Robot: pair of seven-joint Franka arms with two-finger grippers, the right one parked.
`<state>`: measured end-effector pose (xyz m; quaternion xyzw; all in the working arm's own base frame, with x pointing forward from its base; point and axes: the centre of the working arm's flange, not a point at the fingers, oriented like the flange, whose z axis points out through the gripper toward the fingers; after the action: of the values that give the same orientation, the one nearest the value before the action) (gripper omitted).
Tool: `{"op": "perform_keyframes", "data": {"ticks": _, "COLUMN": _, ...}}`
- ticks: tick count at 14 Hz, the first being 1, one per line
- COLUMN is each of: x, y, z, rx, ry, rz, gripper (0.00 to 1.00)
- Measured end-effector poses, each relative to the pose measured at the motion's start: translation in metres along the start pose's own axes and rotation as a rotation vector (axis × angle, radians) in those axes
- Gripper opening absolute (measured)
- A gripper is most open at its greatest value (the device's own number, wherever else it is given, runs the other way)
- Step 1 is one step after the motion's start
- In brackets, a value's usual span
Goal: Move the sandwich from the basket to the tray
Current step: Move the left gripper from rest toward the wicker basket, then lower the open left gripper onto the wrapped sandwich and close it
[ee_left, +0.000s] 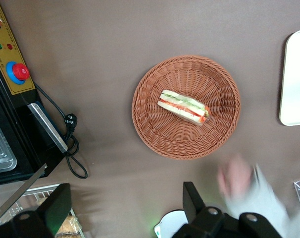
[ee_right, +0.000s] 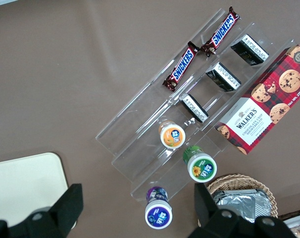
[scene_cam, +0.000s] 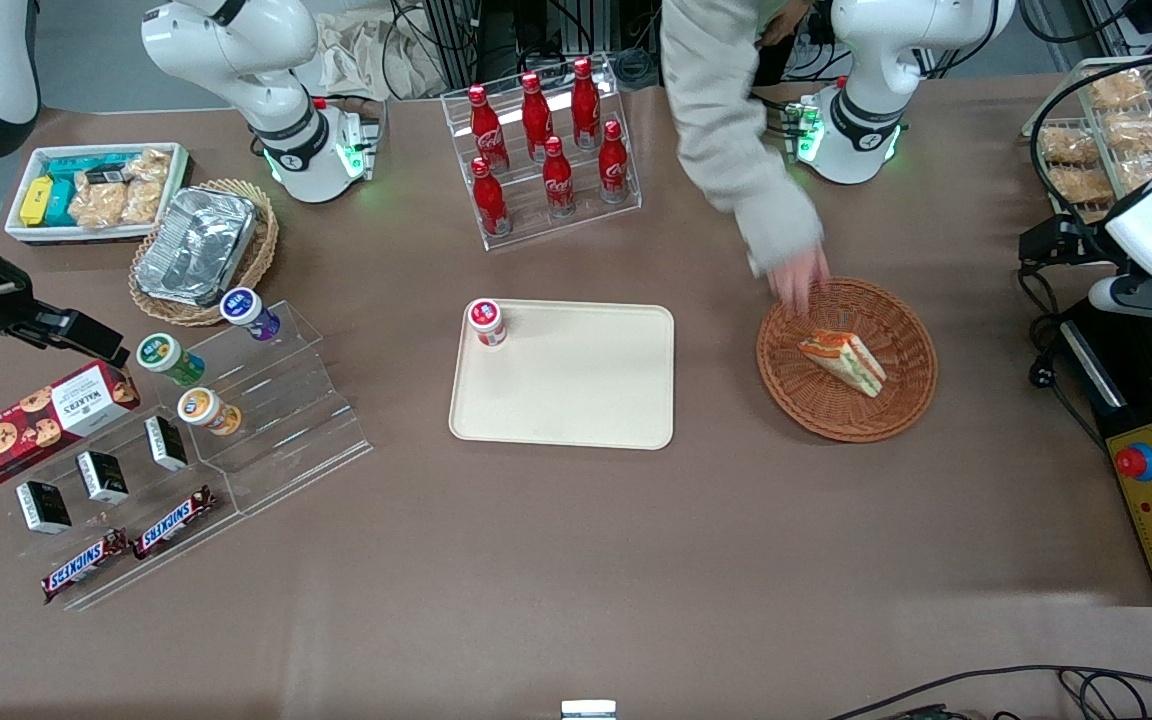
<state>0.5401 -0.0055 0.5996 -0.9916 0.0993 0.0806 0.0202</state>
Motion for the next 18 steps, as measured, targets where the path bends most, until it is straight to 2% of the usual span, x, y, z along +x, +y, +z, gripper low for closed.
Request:
{"op": "perform_keyframes", "data": {"ticks": 5, "x": 0.002, "y": 0.003, "z": 0.002, "rx": 0.0, "ry": -0.003, "rz": -0.036, "gripper": 1.0}}
{"op": "perform_keyframes", "data": {"ticks": 8, "x": 0.005, "y": 0.014, "z": 0.025, "rx": -0.006, "ry": -0.042, "rz": -0.074, "gripper": 1.0}}
{"op": "perform_keyframes", "data": {"ticks": 9, "x": 0.006, "y": 0.017, "z": 0.042, "rx": -0.009, "ry": -0.042, "rz": -0.1, "gripper": 1.0}}
{"op": "perform_keyframes", "data": {"ticks": 10, "x": 0.006, "y": 0.019, "z": 0.062, "rx": -0.011, "ry": -0.026, "rz": -0.131, "gripper": 1.0}}
{"op": "perform_keyframes", "data": {"ticks": 12, "x": -0.001, "y": 0.025, "z": 0.114, "rx": -0.024, "ry": 0.014, "rz": -0.205, "gripper": 1.0}}
{"op": "perform_keyframes", "data": {"ticks": 13, "x": -0.007, "y": 0.029, "z": 0.139, "rx": -0.032, "ry": 0.014, "rz": -0.249, "gripper": 1.0}}
{"op": "perform_keyframes", "data": {"ticks": 16, "x": -0.014, "y": 0.049, "z": 0.184, "rx": -0.035, "ry": -0.031, "rz": -0.45, "gripper": 1.0}}
{"op": "perform_keyframes", "data": {"ticks": 18, "x": -0.006, "y": 0.064, "z": 0.199, "rx": -0.082, "ry": -0.048, "rz": -0.598, "gripper": 1.0}}
